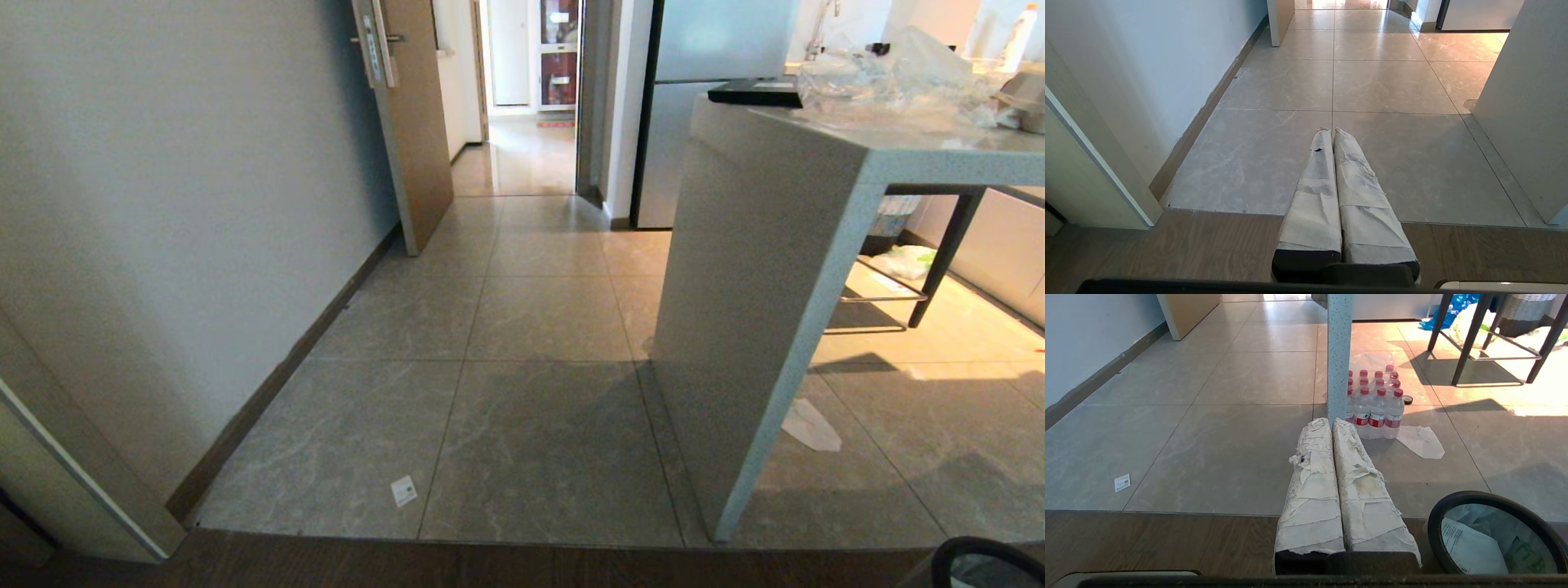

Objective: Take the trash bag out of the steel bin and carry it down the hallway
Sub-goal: Place the outer trash can on the ground

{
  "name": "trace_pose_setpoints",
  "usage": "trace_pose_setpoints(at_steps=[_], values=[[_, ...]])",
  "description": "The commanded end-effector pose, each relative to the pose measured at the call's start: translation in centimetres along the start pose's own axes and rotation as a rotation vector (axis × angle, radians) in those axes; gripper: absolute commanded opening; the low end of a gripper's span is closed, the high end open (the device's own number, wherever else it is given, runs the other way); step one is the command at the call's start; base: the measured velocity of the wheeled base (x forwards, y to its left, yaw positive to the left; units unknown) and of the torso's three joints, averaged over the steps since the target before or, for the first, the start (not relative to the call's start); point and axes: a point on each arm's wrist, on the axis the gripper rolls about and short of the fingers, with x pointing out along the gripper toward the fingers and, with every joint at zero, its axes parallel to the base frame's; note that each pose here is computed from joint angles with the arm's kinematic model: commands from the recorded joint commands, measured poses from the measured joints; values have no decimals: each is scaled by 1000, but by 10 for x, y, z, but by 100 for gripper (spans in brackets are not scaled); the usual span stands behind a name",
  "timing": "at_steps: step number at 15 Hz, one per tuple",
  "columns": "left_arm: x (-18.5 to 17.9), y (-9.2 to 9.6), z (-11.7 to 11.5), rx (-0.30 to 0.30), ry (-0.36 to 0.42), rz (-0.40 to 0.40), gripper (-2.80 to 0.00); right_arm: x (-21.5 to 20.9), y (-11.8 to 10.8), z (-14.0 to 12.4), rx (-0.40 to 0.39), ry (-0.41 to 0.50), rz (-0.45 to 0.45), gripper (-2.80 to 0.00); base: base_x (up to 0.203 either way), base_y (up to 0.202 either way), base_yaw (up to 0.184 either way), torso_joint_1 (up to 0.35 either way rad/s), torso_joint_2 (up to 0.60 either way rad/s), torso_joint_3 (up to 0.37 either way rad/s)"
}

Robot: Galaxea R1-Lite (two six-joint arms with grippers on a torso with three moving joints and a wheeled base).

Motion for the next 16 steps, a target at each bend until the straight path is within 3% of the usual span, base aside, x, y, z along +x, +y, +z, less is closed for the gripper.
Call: trace_pose_setpoints(at_steps=[1,16], values=[[0,0,0,4,-2,2,-280,0,0,0,0,-1,0,-280,0,0,0,2,2,-27],[0,0,0,-20,-2,2,-280,0,0,0,-4,-1,0,-280,0,0,0,2,2,-183]])
